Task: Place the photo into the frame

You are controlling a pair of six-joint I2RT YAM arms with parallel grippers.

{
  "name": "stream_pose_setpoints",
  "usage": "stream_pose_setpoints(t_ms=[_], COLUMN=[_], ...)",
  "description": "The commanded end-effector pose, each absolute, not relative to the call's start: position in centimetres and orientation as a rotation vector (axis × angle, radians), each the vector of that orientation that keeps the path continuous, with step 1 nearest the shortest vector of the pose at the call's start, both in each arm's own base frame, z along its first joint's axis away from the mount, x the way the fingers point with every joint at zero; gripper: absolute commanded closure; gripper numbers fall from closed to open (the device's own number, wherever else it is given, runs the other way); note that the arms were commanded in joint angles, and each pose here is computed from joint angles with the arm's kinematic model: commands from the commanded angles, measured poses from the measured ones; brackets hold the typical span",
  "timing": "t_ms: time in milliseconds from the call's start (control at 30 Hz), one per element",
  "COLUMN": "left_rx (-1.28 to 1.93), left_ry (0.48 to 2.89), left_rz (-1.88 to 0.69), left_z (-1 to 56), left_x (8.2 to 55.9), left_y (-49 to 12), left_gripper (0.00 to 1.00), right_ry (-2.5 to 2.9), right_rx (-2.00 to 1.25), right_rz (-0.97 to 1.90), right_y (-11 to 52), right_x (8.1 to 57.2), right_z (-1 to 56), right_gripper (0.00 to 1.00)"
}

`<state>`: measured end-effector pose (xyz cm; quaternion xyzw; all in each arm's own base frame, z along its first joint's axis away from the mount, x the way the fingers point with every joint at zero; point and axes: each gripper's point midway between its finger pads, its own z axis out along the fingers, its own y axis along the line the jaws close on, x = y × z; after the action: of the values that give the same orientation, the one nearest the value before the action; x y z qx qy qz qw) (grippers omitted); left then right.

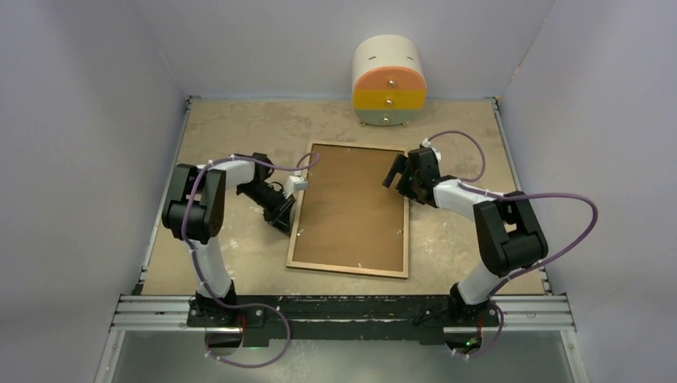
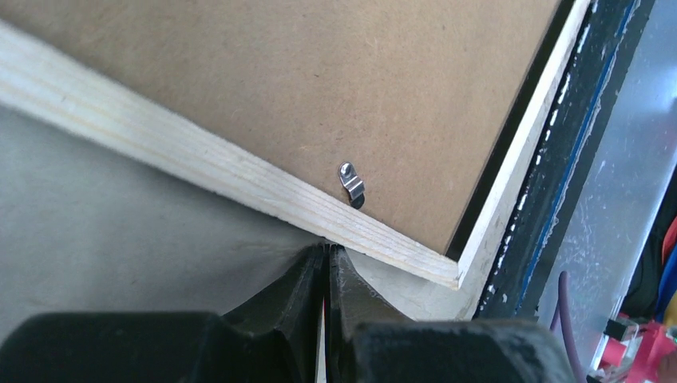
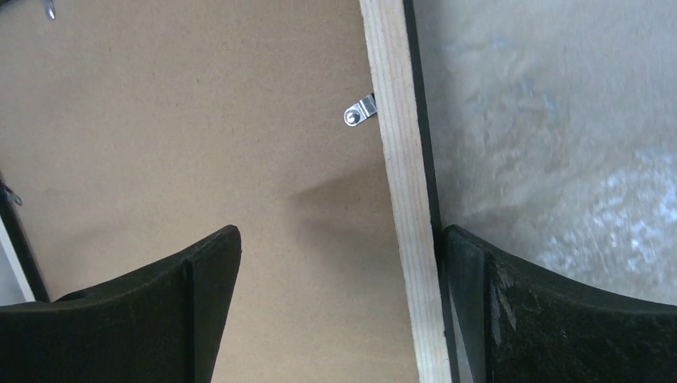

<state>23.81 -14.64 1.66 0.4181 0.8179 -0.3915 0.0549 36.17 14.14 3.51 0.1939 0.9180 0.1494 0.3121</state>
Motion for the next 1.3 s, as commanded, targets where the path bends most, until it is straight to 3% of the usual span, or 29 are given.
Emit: stream_pose_setpoints(t_ms=[0,100,300,400,600,900,1267], left_rx=[1.426,1.489,1.514,1.392,1.003,0.652,0.635], left_ry=[2.391,2.339,2.252,2.211,2.224,2.339,2.324], left_rz=[-1.188,-1.232,-1.166,-1.116,-0.984,-0.793,-0.843], left_z=[1.5,2.2,5.6,9.0,14.2,13.7,13.2], left_x=[22.7,21.8,23.2,26.2,31.1,31.6,28.9], left_y=[-16.7,-17.9,-16.5,-13.8,-4.2,5.3,5.0], left_gripper=[0.92,0.91,0.88,0.83,0.60,0.58,0.58], right_ry=[2.353,2.380,2.338,2.328,2.349,2.369,2.370], right_rx=[0.415,0.406,0.382,0.253,-0.068,-0.316,-0.398], right_rz=[0.596,0.634,0.259,0.179,0.225,0.113,-0.011], right_y=[17.6,18.4,16.0,19.4,31.8,42.1,43.7], right_x=[38.9,39.2,39.6,38.4,33.8,30.7,30.4], right_z=[6.0,6.4,9.4,11.3,11.8,9.3,5.6], right_gripper=[0.04,0.03,0.01,0.01,0.01,0.23,0.40])
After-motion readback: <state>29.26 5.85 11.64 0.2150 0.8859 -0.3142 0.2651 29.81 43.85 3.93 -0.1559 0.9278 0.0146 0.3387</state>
